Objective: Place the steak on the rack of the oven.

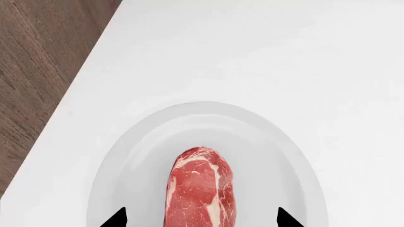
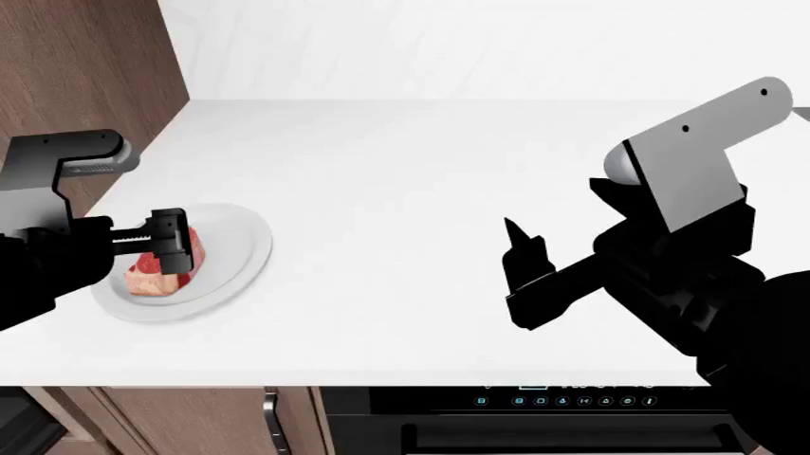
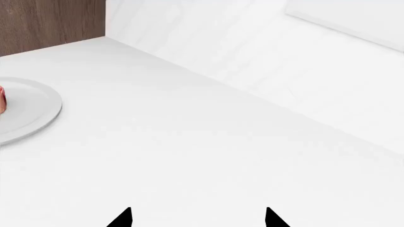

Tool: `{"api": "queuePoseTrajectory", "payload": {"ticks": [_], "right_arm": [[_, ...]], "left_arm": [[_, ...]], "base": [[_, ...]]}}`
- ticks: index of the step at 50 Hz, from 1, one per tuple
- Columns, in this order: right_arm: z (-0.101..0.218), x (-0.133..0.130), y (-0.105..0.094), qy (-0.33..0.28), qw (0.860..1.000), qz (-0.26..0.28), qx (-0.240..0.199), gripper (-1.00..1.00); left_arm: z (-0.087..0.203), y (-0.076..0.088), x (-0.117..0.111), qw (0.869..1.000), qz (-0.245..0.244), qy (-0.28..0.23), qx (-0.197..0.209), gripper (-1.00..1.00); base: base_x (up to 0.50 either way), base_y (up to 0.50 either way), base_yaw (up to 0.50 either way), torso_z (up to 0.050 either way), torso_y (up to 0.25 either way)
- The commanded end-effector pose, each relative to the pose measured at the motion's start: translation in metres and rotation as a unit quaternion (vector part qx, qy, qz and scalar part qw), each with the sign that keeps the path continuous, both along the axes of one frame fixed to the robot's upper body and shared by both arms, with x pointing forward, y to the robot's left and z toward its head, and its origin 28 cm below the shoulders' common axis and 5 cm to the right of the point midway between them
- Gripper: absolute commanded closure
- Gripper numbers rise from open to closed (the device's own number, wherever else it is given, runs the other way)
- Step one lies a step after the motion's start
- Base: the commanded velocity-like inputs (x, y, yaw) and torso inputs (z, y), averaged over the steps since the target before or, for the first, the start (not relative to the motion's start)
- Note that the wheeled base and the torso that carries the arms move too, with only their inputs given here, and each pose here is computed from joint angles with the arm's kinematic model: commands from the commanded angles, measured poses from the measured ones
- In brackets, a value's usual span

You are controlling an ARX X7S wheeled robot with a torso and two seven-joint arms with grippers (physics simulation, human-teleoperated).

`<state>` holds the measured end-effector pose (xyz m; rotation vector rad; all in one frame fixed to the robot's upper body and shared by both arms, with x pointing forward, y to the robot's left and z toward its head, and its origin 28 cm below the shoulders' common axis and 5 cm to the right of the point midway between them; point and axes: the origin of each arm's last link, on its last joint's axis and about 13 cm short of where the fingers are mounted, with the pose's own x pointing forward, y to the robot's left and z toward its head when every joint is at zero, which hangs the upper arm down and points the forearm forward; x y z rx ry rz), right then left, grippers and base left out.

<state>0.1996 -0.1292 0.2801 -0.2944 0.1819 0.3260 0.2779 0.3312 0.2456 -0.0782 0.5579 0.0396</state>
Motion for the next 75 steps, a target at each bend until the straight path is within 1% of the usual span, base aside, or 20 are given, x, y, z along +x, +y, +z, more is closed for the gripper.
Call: {"api": "queuePoseTrajectory", "payload": {"ticks": [1, 3, 7, 8, 9, 10, 11, 15, 16, 30, 57, 58, 59, 60, 61, 63, 64, 66, 69, 75], "right_arm": [[0.0, 0.0, 0.0, -0.001, 1.0, -0.001, -0.002, -1.0], [-0.001, 0.0, 0.0, -0.001, 1.0, 0.0, -0.002, -1.0], [0.0, -0.001, -0.001, -0.002, 1.0, -0.001, -0.001, -1.0], [0.0, -0.001, -0.001, -0.002, 1.0, -0.001, -0.001, -1.0], [0.0, -0.001, -0.001, -0.002, 1.0, -0.001, 0.001, -1.0], [-0.001, -0.001, -0.001, -0.002, 1.0, -0.001, -0.001, -1.0], [-0.001, -0.001, -0.001, -0.001, 1.0, -0.001, 0.0, -1.0], [-0.002, -0.001, -0.001, -0.001, 1.0, -0.002, 0.001, -1.0], [-0.002, -0.001, -0.001, -0.001, 1.0, -0.002, 0.001, -1.0], [-0.001, 0.0, -0.001, -0.001, 1.0, -0.005, -0.004, -1.0], [-0.002, -0.001, -0.001, -0.003, 1.0, -0.004, -0.002, -1.0], [-0.002, -0.001, -0.001, -0.003, 1.0, -0.004, -0.002, -1.0], [-0.002, -0.001, -0.001, -0.003, 1.0, -0.004, -0.003, -1.0], [-0.002, -0.001, -0.001, -0.002, 1.0, -0.004, -0.002, -1.0], [-0.002, -0.001, -0.001, -0.003, 1.0, -0.004, -0.003, -1.0], [-0.002, -0.001, -0.001, -0.004, 1.0, -0.003, -0.003, -1.0], [-0.002, -0.001, -0.001, -0.003, 1.0, -0.004, -0.003, -1.0], [-0.002, -0.001, -0.001, -0.004, 1.0, -0.004, -0.002, -1.0], [-0.002, -0.001, -0.001, -0.004, 1.0, -0.004, -0.005, -1.0], [-0.003, -0.001, -0.002, -0.003, 1.0, -0.005, -0.005, -1.0]], "left_arm": [[-0.004, 0.0, 0.0, 1.0, -0.005, 0.008, 0.008, -1.0], [-0.006, 0.001, 0.002, 1.0, 0.004, 0.013, 0.003, -1.0], [-0.008, 0.001, 0.001, 1.0, -0.003, 0.014, 0.014, -1.0], [-0.008, 0.001, 0.002, 1.0, 0.0, 0.014, 0.008, -1.0], [-0.01, 0.0, 0.002, 1.0, -0.005, 0.015, 0.014, -1.0], [-0.01, 0.001, 0.003, 1.0, 0.002, 0.018, 0.005, -1.0], [-0.011, 0.001, 0.003, 1.0, -0.002, 0.018, 0.011, -1.0], [-0.013, 0.001, 0.004, 1.0, 0.0, 0.021, 0.011, -1.0], [-0.014, 0.001, 0.004, 1.0, -0.001, 0.022, 0.017, -1.0], [-0.021, -0.003, 0.009, 0.999, -0.018, 0.029, 0.023, -1.0], [-0.027, -0.003, 0.011, 0.999, -0.01, 0.041, 0.025, -1.0], [-0.026, -0.002, 0.011, 0.999, -0.007, 0.041, 0.019, -1.0], [-0.027, -0.002, 0.01, 0.999, -0.01, 0.04, 0.026, -1.0], [-0.027, -0.002, 0.01, 0.999, -0.008, 0.042, 0.022, -1.0], [-0.028, -0.002, 0.01, 0.999, -0.009, 0.042, 0.03, -1.0], [-0.027, -0.002, 0.01, 0.999, -0.006, 0.04, 0.029, -1.0], [-0.026, -0.002, 0.01, 0.999, -0.007, 0.04, 0.024, 1.0], [-0.026, -0.003, 0.009, 0.999, -0.015, 0.037, 0.037, 1.0], [-0.027, -0.003, 0.01, 0.999, -0.011, 0.039, 0.029, 1.0], [-0.027, -0.004, 0.01, 0.999, -0.013, 0.037, 0.031, 1.0]], "base": [[0.0, 0.0, 0.0, 0.0, 0.0], [0.0, 0.0, 0.0, 0.0, 0.0], [0.0, 0.0, 0.0, 0.0, 0.0], [0.0, 0.0, 0.0, 0.0, 0.0], [0.0, 0.0, 0.0, 0.0, 0.0], [0.0, 0.0, 0.0, 0.0, 0.0], [0.0, 0.0, 0.0, 0.0, 0.0], [0.0, 0.0, 0.0, 0.0, 0.0], [0.0, 0.0, 0.0, 0.0, 0.0], [0.0, 0.0, 0.0, 0.0, 0.0], [0.0, 0.0, 0.0, 0.0, 0.0], [0.0, 0.0, 0.0, 0.0, 0.0], [0.0, 0.0, 0.0, 0.0, 0.0], [0.0, 0.0, 0.0, 0.0, 0.0], [0.0, 0.0, 0.0, 0.0, 0.0], [0.0, 0.0, 0.0, 0.0, 0.0], [0.0, 0.0, 0.0, 0.0, 0.0], [0.0, 0.0, 0.0, 0.0, 0.0], [0.0, 0.0, 0.0, 0.0, 0.0], [0.0, 0.0, 0.0, 0.0, 0.0]]}}
